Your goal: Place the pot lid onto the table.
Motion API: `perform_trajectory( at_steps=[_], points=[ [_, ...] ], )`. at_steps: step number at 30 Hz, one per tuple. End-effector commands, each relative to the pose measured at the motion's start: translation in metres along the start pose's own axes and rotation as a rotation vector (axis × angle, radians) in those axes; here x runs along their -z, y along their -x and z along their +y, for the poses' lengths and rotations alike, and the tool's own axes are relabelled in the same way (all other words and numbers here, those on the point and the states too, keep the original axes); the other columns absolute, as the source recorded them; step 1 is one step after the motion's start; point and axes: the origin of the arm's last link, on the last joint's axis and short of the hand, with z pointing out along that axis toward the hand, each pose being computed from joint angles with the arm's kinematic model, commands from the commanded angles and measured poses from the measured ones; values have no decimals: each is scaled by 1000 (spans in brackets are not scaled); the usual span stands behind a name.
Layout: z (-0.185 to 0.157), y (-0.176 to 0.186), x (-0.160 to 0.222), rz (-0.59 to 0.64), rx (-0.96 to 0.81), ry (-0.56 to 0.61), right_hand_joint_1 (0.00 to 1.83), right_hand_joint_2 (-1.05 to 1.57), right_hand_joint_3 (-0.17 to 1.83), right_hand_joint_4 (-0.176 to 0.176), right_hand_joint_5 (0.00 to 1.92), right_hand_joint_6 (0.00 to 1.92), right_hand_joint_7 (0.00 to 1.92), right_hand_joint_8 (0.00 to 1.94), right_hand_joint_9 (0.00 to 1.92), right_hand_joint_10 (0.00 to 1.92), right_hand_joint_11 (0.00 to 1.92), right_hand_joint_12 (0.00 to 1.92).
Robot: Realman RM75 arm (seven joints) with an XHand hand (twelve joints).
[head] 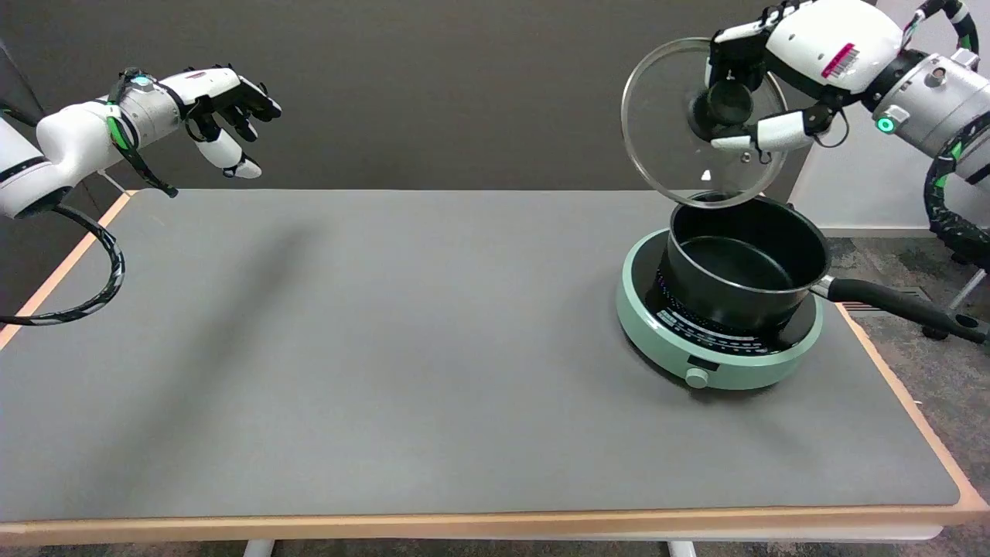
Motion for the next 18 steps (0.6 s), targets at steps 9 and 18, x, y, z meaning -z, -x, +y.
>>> perform_trajectory(
  at_steps=[9,18],
  points=[
    [-19,-9,-13,76,-119,0,1211,1032,298,-73,731,1349,1009,1076,919,987,665,1178],
    [-15,-10,-12,84,-100,15,1213,1033,292,-77,731,1347,1014,1068,922,998,665,1200]
  ],
)
